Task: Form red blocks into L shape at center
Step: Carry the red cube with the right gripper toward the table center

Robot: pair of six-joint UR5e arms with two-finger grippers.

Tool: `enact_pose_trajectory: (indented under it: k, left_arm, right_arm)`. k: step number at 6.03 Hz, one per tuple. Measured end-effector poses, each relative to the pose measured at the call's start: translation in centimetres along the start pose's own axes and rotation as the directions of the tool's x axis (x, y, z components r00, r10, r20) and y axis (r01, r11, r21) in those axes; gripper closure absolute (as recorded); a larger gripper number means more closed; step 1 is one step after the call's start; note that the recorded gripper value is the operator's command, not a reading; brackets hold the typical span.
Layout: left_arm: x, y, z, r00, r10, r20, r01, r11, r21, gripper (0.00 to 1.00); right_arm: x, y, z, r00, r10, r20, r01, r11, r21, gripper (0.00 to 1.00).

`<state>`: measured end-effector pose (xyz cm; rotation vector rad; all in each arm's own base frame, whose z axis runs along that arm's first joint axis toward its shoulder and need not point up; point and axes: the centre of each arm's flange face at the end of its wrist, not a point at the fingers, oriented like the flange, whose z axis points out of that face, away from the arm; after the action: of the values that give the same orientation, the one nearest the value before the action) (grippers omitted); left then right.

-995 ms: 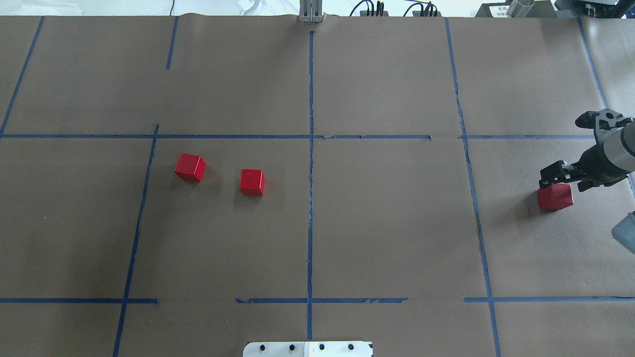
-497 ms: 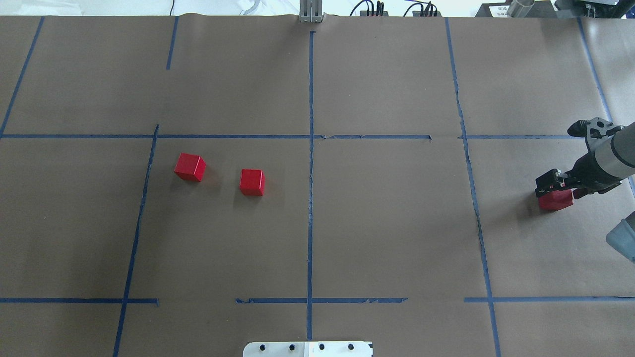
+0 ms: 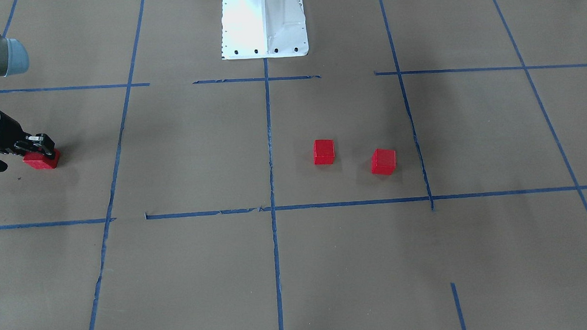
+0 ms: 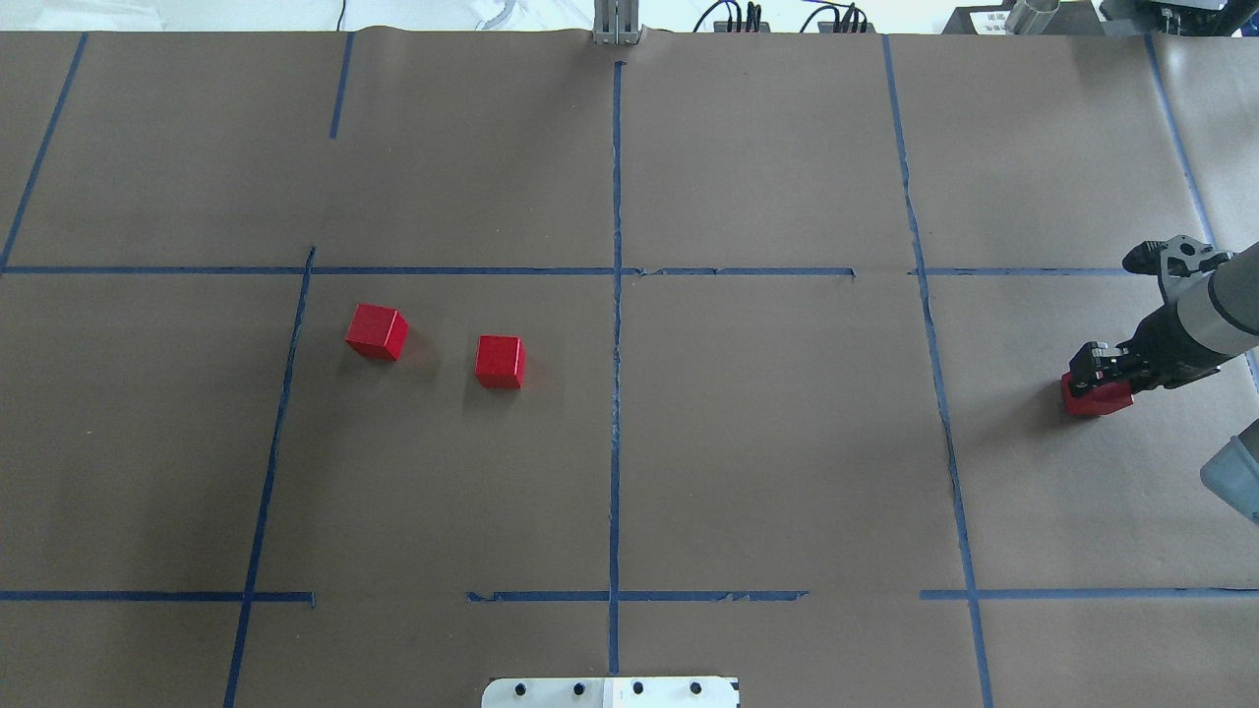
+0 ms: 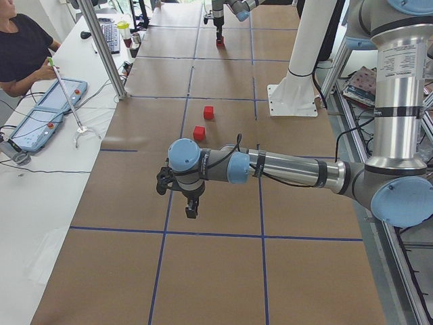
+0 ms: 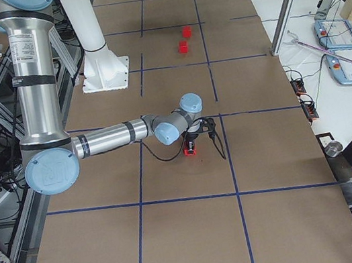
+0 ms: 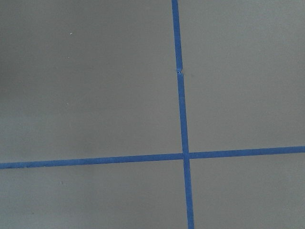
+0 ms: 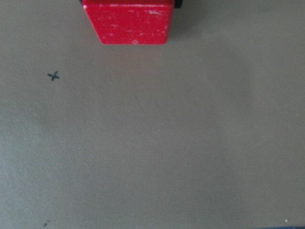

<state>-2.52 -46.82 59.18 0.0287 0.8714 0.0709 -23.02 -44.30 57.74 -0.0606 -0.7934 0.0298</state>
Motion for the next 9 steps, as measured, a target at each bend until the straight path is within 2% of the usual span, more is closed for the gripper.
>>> enact_pose_trajectory:
  k: [2,4,6,7,8,9]
  left_arm:
    - [0.6,-0.2,-0.5,1.0,0.017,0.001,-0.017,1.0,0.012,0.0]
    - [1.2,-0.1,-0.9,0.999,0.039,-0.008,-0.039,0.999,0.03,0.0]
    - [1.7,-0.2,-1.3,0.998,0.056,-0.011,-0.055,0.998,0.042,0.0]
    - [1.8,-0.3,-1.3,0.998,0.06,-0.013,-0.059,0.997,0.046,0.0]
    - [1.9,-0.3,-1.4,0.998,0.06,-0.018,-0.059,0.997,0.047,0.0]
    - [2.1,-0.2,-1.3,0.997,0.06,-0.041,-0.058,0.997,0.045,0.0]
  right_arm:
    - [-9.4,-1.6,-4.9,0.995,-0.057,0.08,0.053,0.998,0.045,1.0]
    - [-25.8,-1.6,-8.2,0.991,-0.036,0.127,0.035,0.999,0.006,1.0]
    - [-40.0,1.3,-6.8,0.989,0.044,0.139,-0.044,0.999,0.002,1.0]
    - [-45.9,1.7,-5.7,0.986,0.094,0.136,-0.095,0.995,0.002,1.0]
    - [-50.0,2.6,-4.0,0.986,0.114,0.121,-0.119,0.992,0.033,1.0]
    - [-52.1,3.7,-2.6,0.989,0.099,0.111,-0.108,0.991,0.077,1.0]
